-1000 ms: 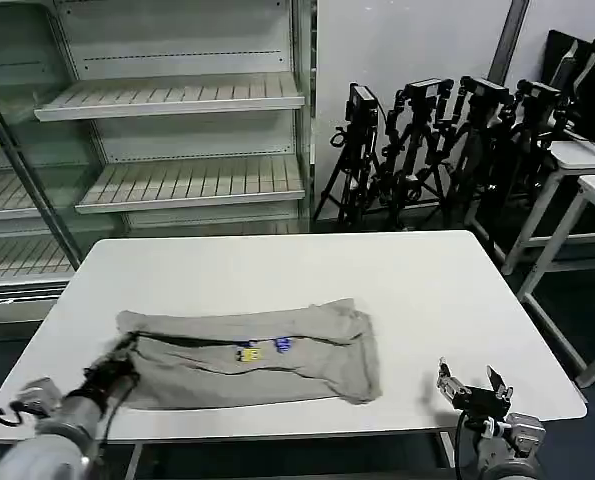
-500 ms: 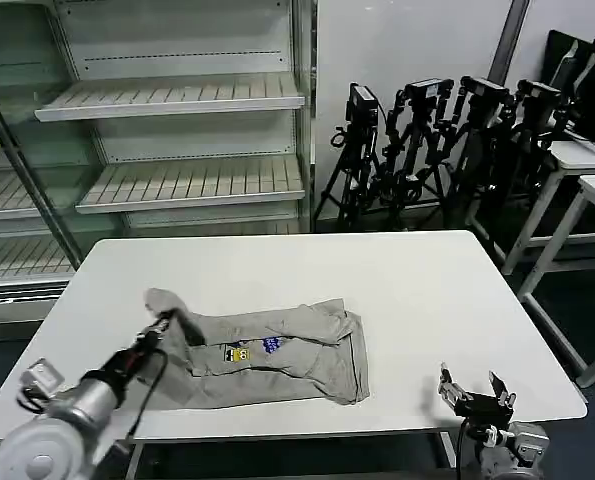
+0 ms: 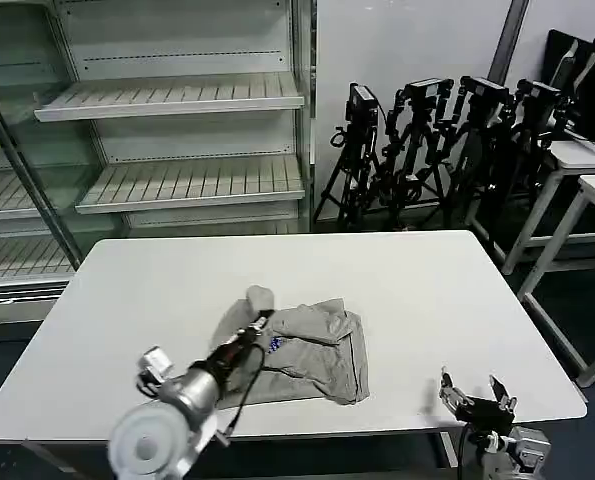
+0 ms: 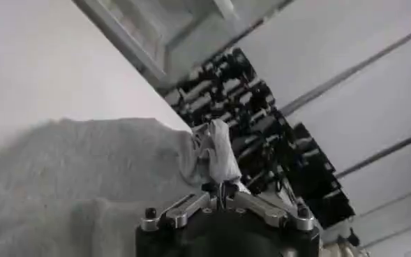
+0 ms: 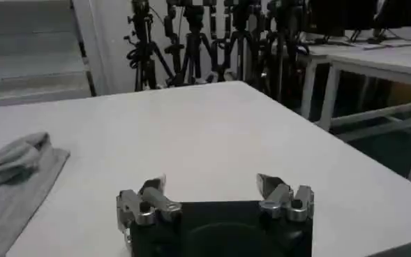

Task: Fold and organize the clothes.

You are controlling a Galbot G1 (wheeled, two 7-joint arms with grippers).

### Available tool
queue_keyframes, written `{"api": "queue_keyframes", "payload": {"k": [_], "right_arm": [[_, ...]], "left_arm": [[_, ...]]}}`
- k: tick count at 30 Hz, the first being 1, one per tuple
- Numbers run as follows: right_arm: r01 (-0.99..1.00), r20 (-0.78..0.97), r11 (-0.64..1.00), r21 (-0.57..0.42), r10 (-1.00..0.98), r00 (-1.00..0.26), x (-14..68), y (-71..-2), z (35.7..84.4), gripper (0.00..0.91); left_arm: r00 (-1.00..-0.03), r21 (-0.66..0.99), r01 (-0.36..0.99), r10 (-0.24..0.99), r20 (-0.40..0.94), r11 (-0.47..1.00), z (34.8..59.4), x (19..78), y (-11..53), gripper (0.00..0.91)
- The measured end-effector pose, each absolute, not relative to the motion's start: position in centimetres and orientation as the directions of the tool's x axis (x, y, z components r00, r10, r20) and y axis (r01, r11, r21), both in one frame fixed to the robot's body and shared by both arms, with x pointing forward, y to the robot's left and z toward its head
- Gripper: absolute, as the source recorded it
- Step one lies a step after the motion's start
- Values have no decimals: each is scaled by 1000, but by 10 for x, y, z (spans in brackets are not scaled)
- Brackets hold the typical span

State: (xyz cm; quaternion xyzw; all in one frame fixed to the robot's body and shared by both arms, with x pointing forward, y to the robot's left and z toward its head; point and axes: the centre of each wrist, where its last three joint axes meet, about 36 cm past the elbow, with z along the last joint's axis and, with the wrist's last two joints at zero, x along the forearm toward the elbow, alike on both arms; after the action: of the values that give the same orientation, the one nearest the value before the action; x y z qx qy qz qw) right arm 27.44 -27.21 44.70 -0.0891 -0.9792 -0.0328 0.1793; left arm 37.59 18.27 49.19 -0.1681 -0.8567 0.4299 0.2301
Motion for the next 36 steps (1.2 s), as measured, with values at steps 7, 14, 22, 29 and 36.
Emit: {"api": "queue_keyframes", "payload": {"k": [7, 14, 22, 29, 36], "right_arm": [[187, 363, 982, 34, 162, -918, 275, -272, 444, 907], [187, 368, 982, 36, 161, -916, 278, -271, 442, 907], [190, 370, 981, 37, 163, -914, 278, -269, 441, 907], [183, 368, 982, 41, 155, -917, 280, -266, 442, 907], [172, 369, 984, 44, 144, -918, 284, -262, 439, 907]], "left_arm": [[-809, -820, 94, 524, 268, 564, 479, 393, 143, 20], [-787, -816, 102, 547, 284, 569, 470, 407, 113, 907], [-784, -812, 131, 560, 266, 569, 469, 409, 97, 907], [-801, -802, 178, 558, 219, 571, 478, 400, 102, 907], [-826, -749, 215, 526, 203, 626, 491, 384, 136, 907]]}}
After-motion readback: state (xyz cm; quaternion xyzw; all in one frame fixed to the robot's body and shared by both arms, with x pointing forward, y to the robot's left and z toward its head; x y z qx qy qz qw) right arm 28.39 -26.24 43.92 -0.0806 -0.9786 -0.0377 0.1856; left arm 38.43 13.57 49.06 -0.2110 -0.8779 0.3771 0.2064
